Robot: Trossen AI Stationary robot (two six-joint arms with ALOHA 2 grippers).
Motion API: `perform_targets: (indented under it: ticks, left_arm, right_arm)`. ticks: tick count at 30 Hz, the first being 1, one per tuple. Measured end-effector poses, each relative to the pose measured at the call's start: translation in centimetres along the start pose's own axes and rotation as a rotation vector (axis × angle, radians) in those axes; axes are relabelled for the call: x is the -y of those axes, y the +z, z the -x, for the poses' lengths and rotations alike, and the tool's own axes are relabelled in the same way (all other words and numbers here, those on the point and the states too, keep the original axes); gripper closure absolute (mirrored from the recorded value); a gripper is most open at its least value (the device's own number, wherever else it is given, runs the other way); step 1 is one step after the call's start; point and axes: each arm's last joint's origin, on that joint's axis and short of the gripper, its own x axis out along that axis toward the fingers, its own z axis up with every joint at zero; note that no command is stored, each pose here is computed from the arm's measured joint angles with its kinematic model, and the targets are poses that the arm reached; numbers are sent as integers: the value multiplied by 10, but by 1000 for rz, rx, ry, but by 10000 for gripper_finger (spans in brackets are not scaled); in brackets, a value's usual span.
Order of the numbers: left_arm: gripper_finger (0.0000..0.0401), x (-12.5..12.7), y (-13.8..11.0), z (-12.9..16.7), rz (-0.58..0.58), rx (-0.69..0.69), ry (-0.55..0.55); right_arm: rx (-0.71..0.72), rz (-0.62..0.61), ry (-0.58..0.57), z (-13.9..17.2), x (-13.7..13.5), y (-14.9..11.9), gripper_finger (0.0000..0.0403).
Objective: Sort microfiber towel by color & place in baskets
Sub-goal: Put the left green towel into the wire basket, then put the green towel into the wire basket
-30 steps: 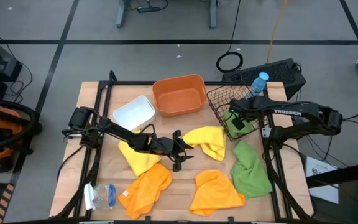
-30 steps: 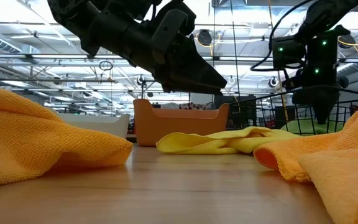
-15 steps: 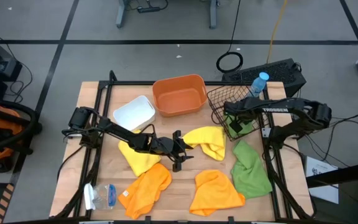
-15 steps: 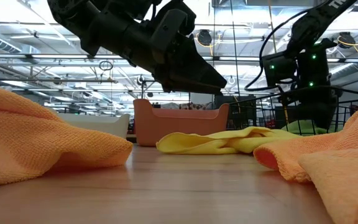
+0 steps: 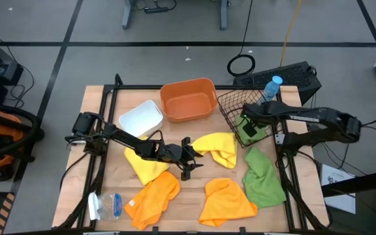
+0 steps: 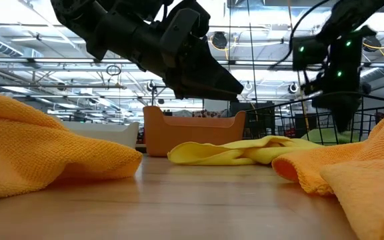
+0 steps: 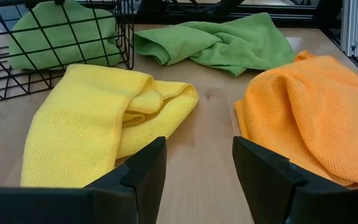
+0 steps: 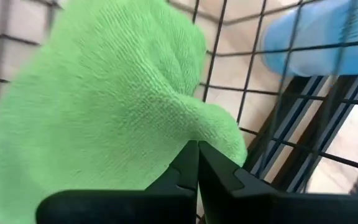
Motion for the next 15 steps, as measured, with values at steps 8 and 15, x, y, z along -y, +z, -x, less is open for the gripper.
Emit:
perform_targets:
  ticks: [8,15]
  left_arm:
    - [209,0,0,0,26,0,0]
    - [209,0,0,0,53,0,1]
  right_arm:
    - [225,-54,167,41,16,-26,403]
    - [384,-79,310,71,29,-45,403]
